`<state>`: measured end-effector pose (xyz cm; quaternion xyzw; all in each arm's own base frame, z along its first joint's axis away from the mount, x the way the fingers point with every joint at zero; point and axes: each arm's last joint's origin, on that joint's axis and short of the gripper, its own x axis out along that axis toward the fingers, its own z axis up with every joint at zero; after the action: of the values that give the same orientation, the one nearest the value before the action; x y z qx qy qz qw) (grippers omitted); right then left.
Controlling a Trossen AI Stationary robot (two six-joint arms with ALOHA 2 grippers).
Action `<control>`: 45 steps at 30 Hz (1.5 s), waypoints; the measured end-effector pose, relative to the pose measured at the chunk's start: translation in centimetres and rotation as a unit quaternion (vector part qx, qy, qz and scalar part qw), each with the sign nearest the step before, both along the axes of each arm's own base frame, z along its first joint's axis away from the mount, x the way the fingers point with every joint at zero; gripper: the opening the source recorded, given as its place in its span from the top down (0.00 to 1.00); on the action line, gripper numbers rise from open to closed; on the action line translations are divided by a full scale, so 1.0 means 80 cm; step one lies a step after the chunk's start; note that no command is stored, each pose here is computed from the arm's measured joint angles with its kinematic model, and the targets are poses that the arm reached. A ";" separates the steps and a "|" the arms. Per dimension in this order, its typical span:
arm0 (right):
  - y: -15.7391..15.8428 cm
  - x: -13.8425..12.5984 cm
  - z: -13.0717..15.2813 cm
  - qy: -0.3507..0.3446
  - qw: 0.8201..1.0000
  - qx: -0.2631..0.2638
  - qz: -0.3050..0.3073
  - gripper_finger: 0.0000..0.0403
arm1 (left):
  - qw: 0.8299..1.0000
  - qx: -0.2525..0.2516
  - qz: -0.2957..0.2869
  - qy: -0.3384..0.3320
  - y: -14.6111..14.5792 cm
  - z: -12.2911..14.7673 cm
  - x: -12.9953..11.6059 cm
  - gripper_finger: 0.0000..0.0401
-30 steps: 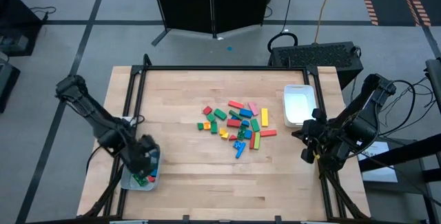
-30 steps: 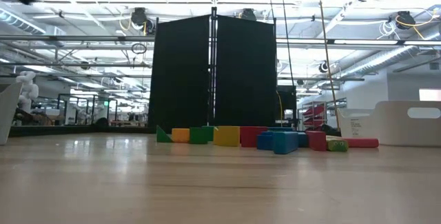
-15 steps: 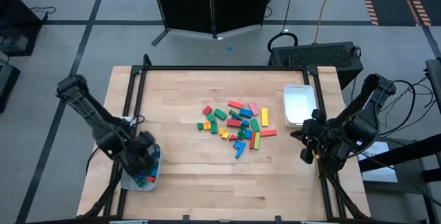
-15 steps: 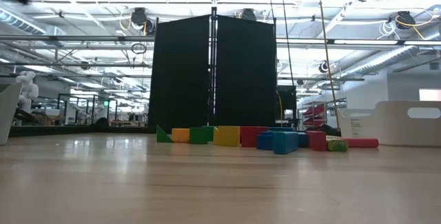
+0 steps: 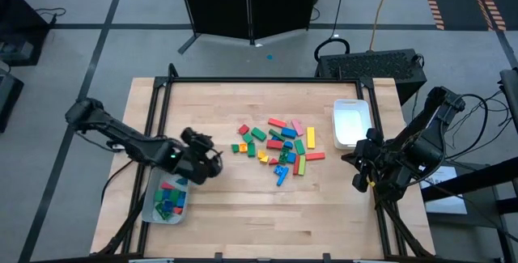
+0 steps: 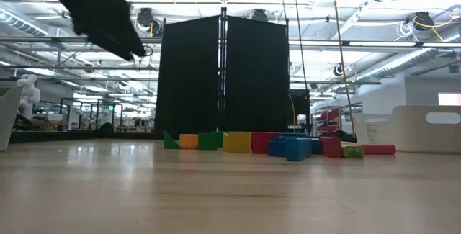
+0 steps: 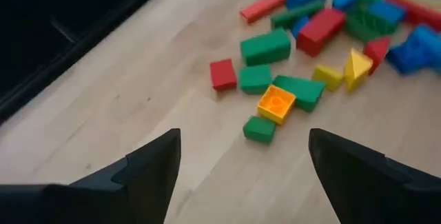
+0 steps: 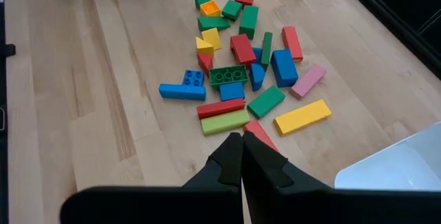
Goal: Sort blocks by size
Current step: Put the green triangle block into the gray bin
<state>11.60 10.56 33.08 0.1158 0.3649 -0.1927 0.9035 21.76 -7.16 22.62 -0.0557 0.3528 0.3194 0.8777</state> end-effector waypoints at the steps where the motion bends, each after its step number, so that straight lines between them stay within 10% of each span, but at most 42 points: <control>1: 0.000 0.000 0.000 0.000 1.000 0.000 0.000 1.00 | 1.000 0.006 -0.011 0.014 0.002 -0.006 0.008 0.21; 13: -0.003 -0.002 -0.001 0.011 1.000 -0.013 0.001 1.00 | 0.989 -0.011 -0.081 0.125 0.043 -0.072 0.073 0.21; 29: -0.007 -0.006 -0.003 0.031 0.999 -0.029 0.002 1.00 | 0.975 -0.109 -0.132 0.142 0.108 -0.119 0.084 0.22; 42: -0.011 -0.010 -0.004 0.049 0.998 -0.050 0.001 1.00 | 0.979 -0.135 -0.110 0.106 0.113 -0.117 0.089 0.94; 45: -0.011 -0.010 -0.004 0.049 0.998 -0.050 0.002 1.00 | 0.975 -0.163 -0.104 0.109 0.109 -0.119 0.086 0.98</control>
<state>10.81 9.67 32.77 0.0602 0.3987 -0.2143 0.8897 28.66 1.55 13.12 -0.1255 0.4977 0.1684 0.8415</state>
